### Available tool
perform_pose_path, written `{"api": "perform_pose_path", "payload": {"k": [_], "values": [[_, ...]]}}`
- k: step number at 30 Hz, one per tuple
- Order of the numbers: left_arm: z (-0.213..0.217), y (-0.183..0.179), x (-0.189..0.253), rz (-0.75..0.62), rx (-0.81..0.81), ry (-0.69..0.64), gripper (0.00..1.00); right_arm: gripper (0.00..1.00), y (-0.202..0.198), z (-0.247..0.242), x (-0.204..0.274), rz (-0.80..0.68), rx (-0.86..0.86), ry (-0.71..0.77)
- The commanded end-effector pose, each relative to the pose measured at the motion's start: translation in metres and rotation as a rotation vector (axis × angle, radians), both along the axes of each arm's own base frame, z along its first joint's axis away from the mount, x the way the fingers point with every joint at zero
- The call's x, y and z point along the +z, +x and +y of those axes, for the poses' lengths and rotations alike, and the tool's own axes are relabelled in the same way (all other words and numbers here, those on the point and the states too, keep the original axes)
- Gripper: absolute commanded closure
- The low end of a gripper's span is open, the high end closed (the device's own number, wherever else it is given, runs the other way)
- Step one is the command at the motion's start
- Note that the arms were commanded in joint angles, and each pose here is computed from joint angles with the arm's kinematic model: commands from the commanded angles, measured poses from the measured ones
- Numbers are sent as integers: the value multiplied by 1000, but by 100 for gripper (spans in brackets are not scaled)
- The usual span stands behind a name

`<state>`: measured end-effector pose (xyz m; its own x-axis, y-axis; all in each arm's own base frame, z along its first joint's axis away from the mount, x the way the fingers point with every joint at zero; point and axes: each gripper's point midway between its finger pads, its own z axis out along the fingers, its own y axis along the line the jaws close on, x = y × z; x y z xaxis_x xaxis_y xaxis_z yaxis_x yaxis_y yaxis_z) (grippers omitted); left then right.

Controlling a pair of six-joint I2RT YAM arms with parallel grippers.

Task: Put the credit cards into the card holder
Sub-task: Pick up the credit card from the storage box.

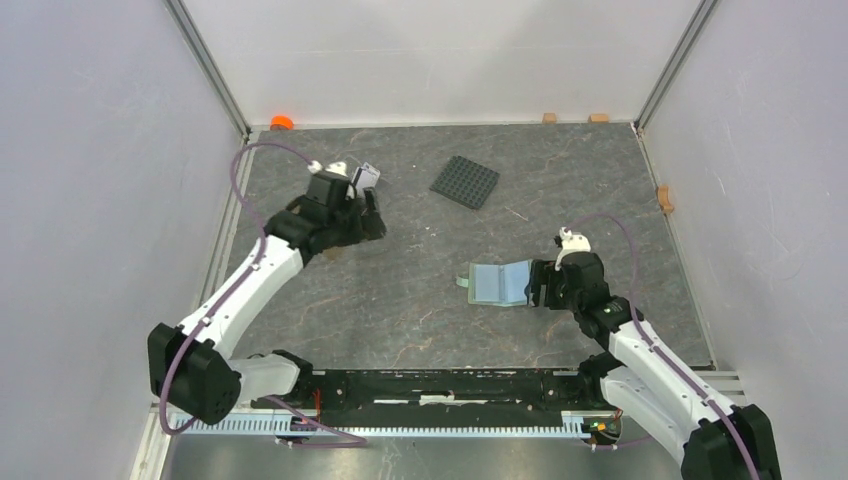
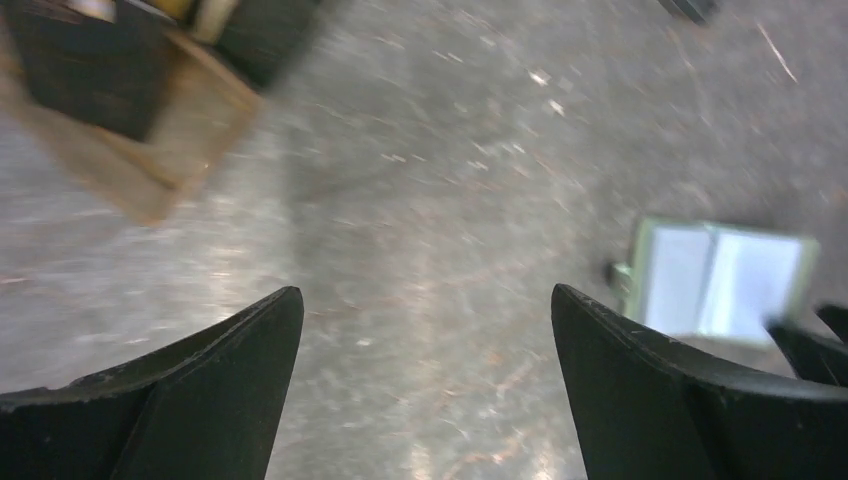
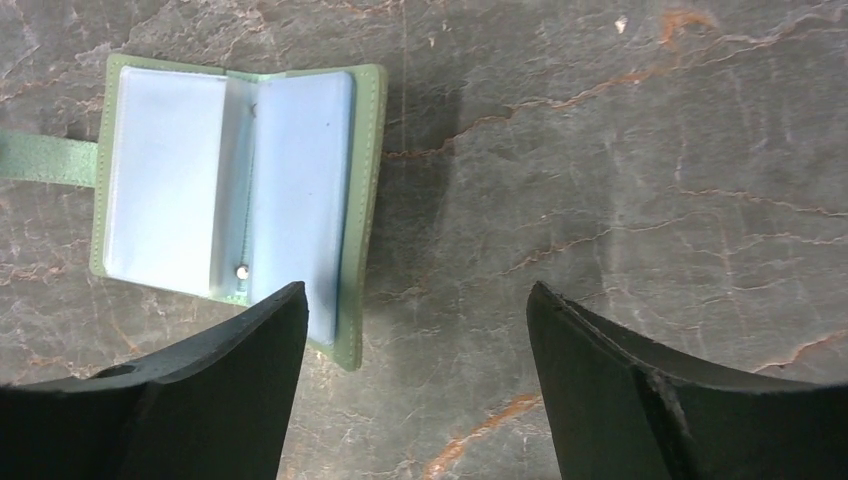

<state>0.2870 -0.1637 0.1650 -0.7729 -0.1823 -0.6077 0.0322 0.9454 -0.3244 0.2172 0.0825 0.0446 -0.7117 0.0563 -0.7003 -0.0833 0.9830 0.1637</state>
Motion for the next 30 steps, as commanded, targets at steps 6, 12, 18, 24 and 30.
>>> {"api": "perform_pose_path", "payload": {"k": [6, 12, 18, 24, 30], "values": [[120, 42, -19, 81, 227, 288, 0, 15, 2, 7, -4, -11, 57, 79], [141, 73, -37, 76, 341, 258, 0, 13, -3, 17, -8, -18, 111, 131], [144, 102, -47, 54, 354, 232, 0, 11, -4, 23, -6, -32, 145, 155], [138, 122, -54, 35, 329, 218, 0, 10, -5, 28, -4, -38, 173, 169], [138, 133, -68, 64, 325, 231, 0, 7, -6, 29, -4, -43, 185, 173]]}}
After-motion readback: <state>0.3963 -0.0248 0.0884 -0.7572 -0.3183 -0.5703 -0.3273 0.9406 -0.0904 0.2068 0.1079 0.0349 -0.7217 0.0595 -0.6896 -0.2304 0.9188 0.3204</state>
